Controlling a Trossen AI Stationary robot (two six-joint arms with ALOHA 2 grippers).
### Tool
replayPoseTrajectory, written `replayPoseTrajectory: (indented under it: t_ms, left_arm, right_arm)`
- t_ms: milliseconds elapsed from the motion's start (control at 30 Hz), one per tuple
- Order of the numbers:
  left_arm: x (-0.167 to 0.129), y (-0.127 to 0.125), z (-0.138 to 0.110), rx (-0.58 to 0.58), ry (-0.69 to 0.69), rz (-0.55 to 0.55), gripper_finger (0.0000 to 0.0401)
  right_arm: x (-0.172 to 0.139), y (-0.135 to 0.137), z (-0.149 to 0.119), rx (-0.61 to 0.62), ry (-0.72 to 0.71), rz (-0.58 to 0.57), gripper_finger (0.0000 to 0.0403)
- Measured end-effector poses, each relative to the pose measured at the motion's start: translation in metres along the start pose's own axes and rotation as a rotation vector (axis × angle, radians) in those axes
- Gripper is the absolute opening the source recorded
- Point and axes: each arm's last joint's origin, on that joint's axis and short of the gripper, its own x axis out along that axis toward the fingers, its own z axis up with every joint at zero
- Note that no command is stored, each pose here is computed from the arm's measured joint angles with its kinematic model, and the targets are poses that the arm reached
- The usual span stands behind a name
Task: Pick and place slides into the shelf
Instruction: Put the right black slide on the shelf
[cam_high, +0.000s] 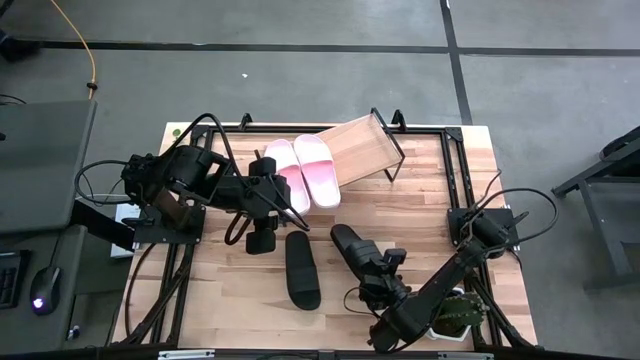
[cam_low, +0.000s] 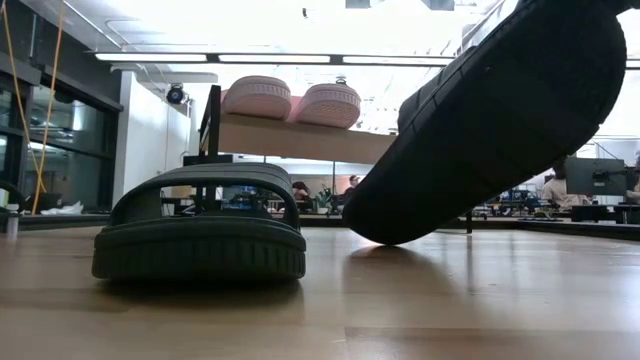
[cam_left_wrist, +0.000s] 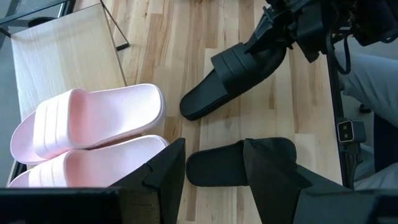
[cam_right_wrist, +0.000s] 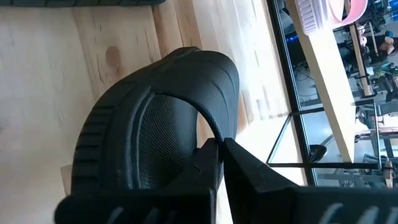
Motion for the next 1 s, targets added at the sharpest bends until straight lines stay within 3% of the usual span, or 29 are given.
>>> replayPoseTrajectory:
  t_ms: [1000]
  left_arm:
    - [0.0,0.0,0.0,0.0,-0.001,0.002,0.0152]
  right_arm:
    - [-0.028,-0.052,0.005,0.023,-0.072,0.076,0.0]
